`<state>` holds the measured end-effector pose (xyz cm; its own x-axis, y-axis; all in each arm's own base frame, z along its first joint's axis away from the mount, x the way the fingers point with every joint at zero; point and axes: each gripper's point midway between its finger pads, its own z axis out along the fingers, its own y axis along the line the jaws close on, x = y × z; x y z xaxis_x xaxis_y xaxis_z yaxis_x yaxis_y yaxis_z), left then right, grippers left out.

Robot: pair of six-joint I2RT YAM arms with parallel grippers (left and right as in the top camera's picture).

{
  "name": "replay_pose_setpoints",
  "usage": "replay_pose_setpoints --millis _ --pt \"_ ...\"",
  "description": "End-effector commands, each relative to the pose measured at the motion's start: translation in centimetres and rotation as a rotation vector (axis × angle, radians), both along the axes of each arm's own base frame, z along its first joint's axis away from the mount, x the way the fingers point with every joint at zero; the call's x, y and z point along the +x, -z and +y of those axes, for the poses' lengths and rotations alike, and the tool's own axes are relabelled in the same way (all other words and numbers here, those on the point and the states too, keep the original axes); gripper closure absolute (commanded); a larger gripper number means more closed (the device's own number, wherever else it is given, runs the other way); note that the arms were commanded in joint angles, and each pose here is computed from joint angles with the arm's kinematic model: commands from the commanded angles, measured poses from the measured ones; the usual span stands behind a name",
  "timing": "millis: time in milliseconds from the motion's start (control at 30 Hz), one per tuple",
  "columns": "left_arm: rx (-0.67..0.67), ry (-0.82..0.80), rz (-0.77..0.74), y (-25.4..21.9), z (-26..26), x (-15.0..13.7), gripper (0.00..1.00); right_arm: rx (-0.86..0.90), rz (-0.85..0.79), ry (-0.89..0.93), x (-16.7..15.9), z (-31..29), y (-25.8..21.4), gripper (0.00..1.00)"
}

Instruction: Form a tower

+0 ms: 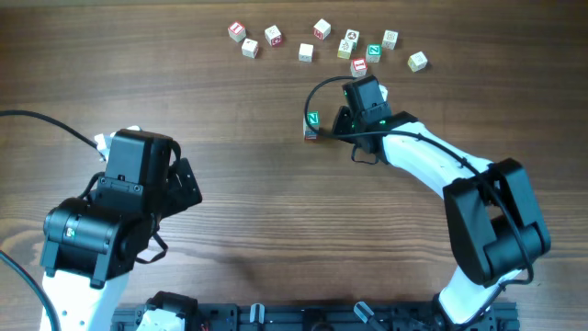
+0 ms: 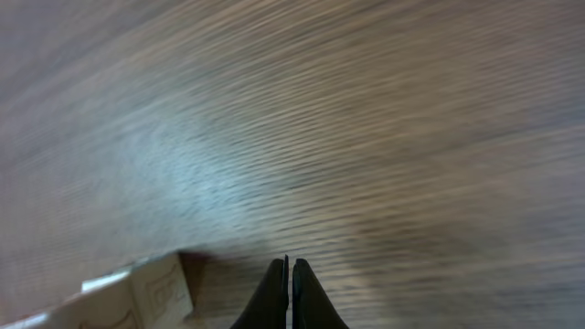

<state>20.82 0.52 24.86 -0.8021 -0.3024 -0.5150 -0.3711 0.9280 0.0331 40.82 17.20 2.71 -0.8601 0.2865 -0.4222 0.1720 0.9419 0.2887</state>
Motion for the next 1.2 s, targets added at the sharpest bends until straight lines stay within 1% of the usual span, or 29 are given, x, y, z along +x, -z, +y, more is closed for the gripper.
replay_pose_setpoints --millis 0,100,200,333,433,600,733,1167 --pt "-0.005 -0.012 0.001 0.1 0.1 0.0 0.0 -0.024 0.011 -0.166 -0.6 1.1 1.2 0.96" --pt "-0.005 -0.012 0.001 0.1 0.1 0.0 0.0 -0.029 -0.001 -0.224 -0.6 1.6 1.1 0.96" --pt "-0.005 -0.012 0.001 0.1 0.1 0.0 0.0 -0.007 -0.003 -0.227 -0.6 1.9 1.0 0.96" --pt "-0.005 -0.012 0.001 0.1 0.1 0.0 0.0 0.132 0.045 -0.163 -0.8 2.5 1.0 0.96" --pt "-0.005 -0.012 0.001 0.1 0.1 0.0 0.0 0.177 0.06 -0.118 -0.9 2.1 1.3 0.96" --pt "-0.005 -0.012 0.001 0.1 0.1 0.0 0.0 0.291 0.076 -0.152 -1.4 2.1 1.5 0.96" --pt "-0.005 -0.012 0.001 0.1 0.1 0.0 0.0 0.329 0.059 -0.235 -1.6 3.2 0.9 0.96" --pt "-0.005 -0.012 0.001 0.1 0.1 0.0 0.0 0.374 0.003 -0.281 -0.8 4.3 0.2 0.96"
